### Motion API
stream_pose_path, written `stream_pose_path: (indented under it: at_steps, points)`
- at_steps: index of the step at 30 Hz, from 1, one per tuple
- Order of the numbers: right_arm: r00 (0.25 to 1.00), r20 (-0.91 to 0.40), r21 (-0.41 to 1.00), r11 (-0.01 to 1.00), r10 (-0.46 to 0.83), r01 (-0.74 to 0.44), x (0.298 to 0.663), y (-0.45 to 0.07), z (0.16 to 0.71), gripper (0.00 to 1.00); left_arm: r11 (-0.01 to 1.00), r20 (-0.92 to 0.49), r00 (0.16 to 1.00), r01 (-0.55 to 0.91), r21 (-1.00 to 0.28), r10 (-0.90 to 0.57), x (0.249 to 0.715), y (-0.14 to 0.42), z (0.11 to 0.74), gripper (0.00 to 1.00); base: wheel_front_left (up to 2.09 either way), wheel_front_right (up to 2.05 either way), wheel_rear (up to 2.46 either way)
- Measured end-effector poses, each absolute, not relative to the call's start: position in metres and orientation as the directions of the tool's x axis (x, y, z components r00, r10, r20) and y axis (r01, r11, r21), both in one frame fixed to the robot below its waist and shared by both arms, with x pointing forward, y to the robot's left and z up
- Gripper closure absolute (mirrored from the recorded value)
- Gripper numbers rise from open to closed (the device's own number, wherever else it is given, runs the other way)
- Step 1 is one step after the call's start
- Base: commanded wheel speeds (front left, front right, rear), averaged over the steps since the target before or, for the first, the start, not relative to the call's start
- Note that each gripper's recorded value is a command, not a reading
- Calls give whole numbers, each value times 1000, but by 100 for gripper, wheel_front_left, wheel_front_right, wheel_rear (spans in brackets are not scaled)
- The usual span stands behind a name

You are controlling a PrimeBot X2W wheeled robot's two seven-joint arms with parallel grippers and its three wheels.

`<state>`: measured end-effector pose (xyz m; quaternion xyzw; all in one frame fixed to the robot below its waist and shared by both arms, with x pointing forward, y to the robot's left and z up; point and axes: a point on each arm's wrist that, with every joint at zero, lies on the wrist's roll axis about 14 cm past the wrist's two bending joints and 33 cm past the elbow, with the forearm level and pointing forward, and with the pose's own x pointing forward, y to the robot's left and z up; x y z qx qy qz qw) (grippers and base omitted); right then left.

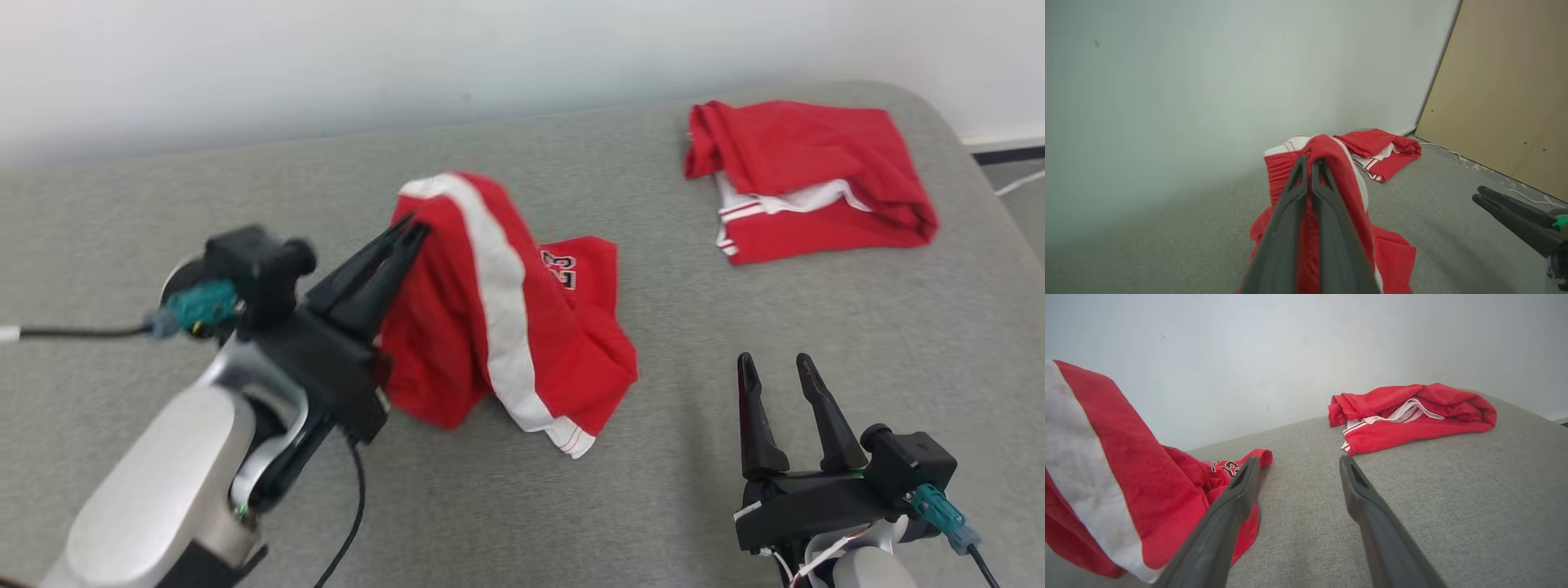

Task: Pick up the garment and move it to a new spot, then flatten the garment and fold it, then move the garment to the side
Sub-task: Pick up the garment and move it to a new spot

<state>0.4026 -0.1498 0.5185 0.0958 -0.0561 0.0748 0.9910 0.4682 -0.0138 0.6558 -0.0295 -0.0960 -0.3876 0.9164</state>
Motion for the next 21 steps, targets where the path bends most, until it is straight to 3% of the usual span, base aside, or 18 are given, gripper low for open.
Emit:
stream_pose_path:
  at_steps: [13, 21]
  points:
    - [963, 124, 174, 951, 237, -257, 419, -114, 515, 0, 863, 79, 867, 498, -83, -493, 458, 71, 564, 100, 0, 0, 0]
    - [957, 124, 177, 944, 261, -280, 421, -105, 515, 0, 891, 17, 904, 425, -158, -428, 442, 85, 524, 100, 0, 0, 0]
